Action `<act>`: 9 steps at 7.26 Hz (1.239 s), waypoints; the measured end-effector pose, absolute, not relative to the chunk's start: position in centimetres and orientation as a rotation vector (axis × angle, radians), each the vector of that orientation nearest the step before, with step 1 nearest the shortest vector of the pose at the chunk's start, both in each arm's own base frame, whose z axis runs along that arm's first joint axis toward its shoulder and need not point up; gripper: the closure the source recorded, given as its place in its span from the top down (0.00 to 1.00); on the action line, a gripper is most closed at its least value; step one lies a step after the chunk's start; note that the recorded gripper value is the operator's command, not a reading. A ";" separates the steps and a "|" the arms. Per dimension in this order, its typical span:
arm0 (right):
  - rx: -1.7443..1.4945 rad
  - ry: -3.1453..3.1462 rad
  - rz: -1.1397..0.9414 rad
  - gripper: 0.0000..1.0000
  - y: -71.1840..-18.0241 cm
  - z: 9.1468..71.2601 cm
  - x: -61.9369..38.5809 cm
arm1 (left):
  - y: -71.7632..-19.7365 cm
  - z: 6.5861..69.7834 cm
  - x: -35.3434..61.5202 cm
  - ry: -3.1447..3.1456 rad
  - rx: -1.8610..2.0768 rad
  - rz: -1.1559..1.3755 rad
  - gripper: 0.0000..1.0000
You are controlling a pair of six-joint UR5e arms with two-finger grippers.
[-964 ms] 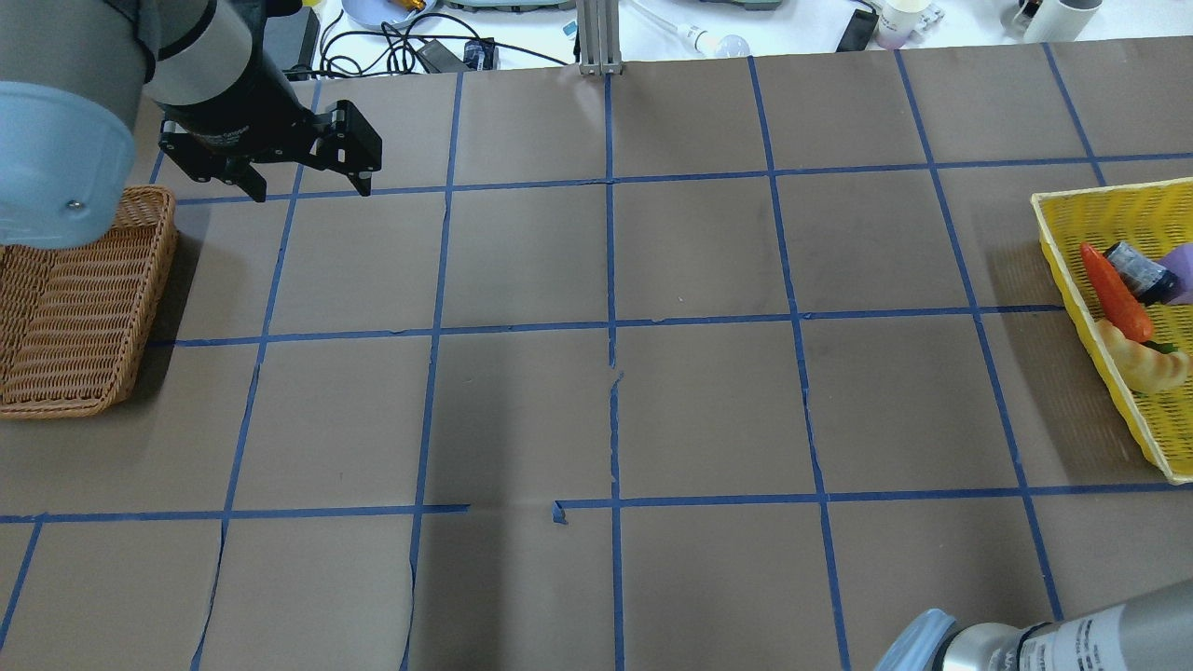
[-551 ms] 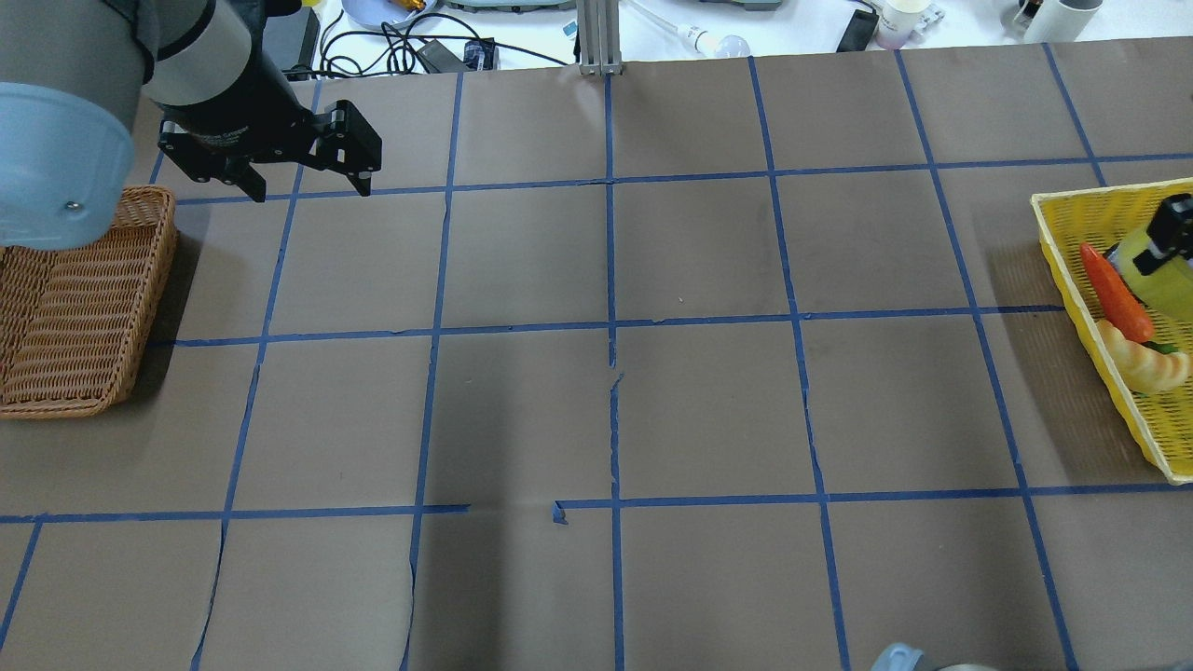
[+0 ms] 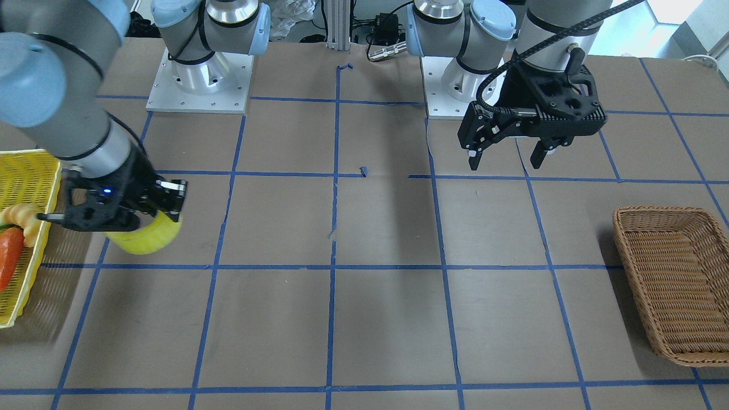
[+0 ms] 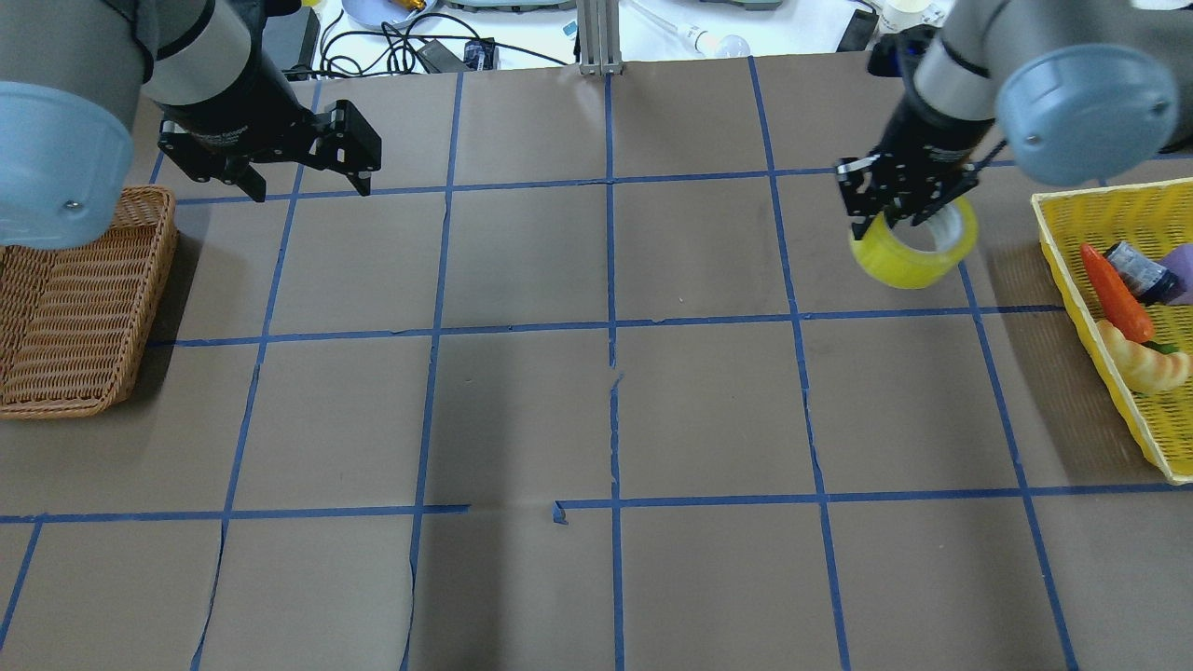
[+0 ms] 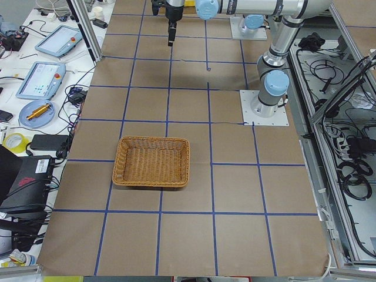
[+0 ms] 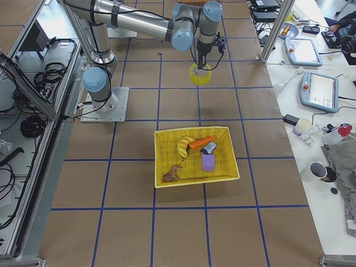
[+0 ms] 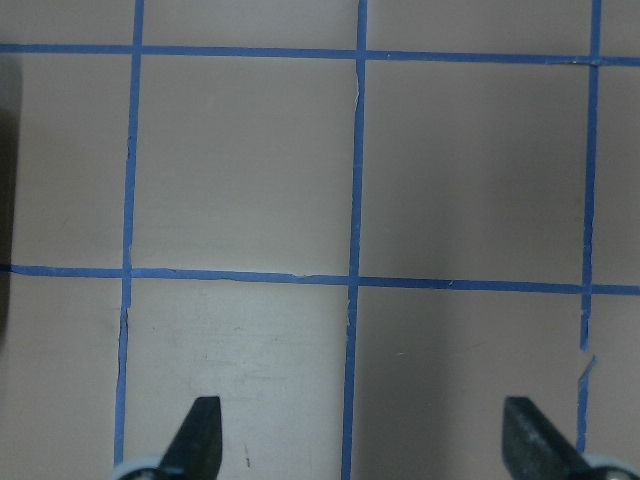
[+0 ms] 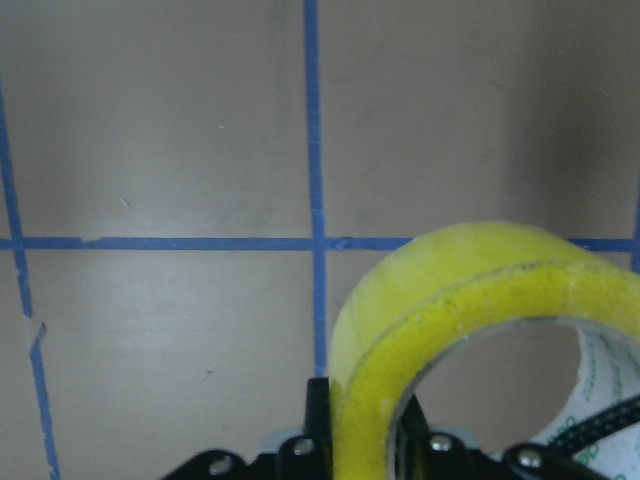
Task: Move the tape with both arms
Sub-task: 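Grasp the yellow tape roll with the right gripper and lift, then carry the tape roll to the table center and release it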
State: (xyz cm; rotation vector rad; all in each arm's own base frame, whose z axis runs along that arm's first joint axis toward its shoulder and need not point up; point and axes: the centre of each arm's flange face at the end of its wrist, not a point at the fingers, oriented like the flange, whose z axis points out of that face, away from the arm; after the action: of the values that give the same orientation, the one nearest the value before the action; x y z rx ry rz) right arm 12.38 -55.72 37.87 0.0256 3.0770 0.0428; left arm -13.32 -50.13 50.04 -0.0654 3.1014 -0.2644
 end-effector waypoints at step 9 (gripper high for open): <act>0.306 3.026 -0.001 0.99 -56.0 22.1 39.9 | -50.1 50.1 -13.3 3.101 -0.066 -0.266 1.00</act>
State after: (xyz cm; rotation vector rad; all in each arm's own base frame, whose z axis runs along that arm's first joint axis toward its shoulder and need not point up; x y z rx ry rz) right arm 39.88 -56.00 22.15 0.3061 3.0264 -0.0012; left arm -13.31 -50.14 50.09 -0.0657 3.1012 -0.2658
